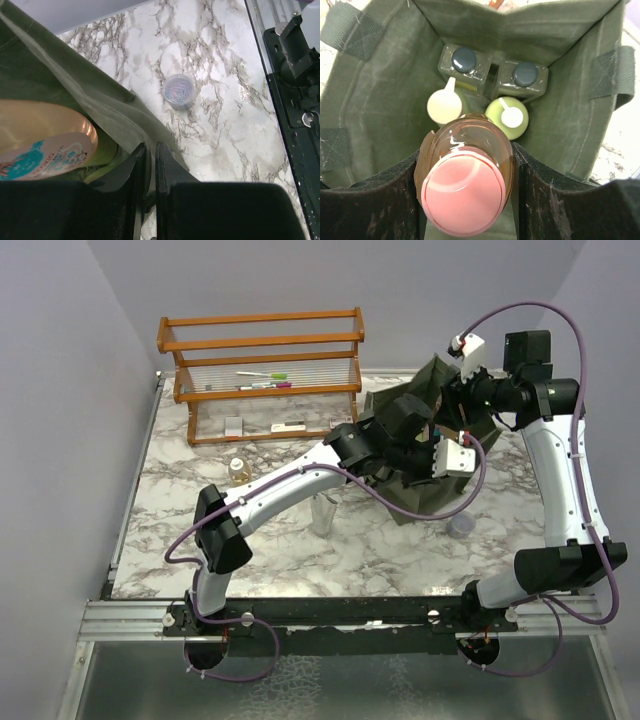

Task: Place the personal care products into the canvas bag
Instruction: Place the care product in the canvas bag.

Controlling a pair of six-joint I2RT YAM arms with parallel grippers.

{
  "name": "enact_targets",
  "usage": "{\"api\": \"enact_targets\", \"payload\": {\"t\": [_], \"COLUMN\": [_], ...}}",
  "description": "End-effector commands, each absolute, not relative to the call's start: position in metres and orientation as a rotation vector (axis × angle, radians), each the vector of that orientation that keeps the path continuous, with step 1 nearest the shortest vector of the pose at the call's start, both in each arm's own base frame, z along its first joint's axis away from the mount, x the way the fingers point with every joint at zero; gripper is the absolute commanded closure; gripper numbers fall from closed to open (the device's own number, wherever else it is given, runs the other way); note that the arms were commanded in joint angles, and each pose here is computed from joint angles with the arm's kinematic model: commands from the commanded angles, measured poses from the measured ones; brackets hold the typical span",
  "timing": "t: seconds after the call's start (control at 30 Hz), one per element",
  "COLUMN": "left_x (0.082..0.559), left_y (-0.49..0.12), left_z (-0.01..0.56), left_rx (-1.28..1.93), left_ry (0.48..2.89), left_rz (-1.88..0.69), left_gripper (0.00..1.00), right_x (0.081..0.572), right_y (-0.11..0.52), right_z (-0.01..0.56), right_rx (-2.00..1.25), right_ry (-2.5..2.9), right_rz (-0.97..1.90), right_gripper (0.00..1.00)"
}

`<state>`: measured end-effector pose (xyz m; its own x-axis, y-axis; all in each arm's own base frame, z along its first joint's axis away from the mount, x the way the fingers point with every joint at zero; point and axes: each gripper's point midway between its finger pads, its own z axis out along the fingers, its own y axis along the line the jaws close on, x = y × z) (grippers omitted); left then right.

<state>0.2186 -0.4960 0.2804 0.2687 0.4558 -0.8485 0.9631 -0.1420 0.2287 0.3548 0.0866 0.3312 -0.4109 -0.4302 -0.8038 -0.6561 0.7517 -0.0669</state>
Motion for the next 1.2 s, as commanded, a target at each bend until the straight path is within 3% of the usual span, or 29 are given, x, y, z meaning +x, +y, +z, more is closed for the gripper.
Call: {"api": "enact_targets", "payload": {"t": [0.0, 0.47, 0.73, 1.17], "left_x": [0.199, 0.181, 0.183, 0.192], "left_y": [-0.481, -0.46, -0.46, -0.473], "left_z": [0.27, 0.232, 0.237, 0.265], "left_rx": [1.844, 1.991, 1.999, 1.894], "left_ry": [1.28, 1.28, 1.254, 1.263], "left_rz": [-0.81, -0.821, -0.798, -0.801], "left_gripper": [0.96, 0.96, 0.95, 0.95], "right_x": [0.357, 0.356, 0.372, 0.393], "right_y": [0.087, 0.07, 0.086, 0.111], "right_z": [0.346, 0.303, 0.317, 0.281], "right_rx": [-0.825, -0.823, -0.81, -0.812], "right_ry": [1.971, 2.04, 1.957, 1.957], "right_rz": [0.292, 0.196, 0.25, 0.285], "right_gripper": [0.99, 0.99, 0.99, 0.99]}}
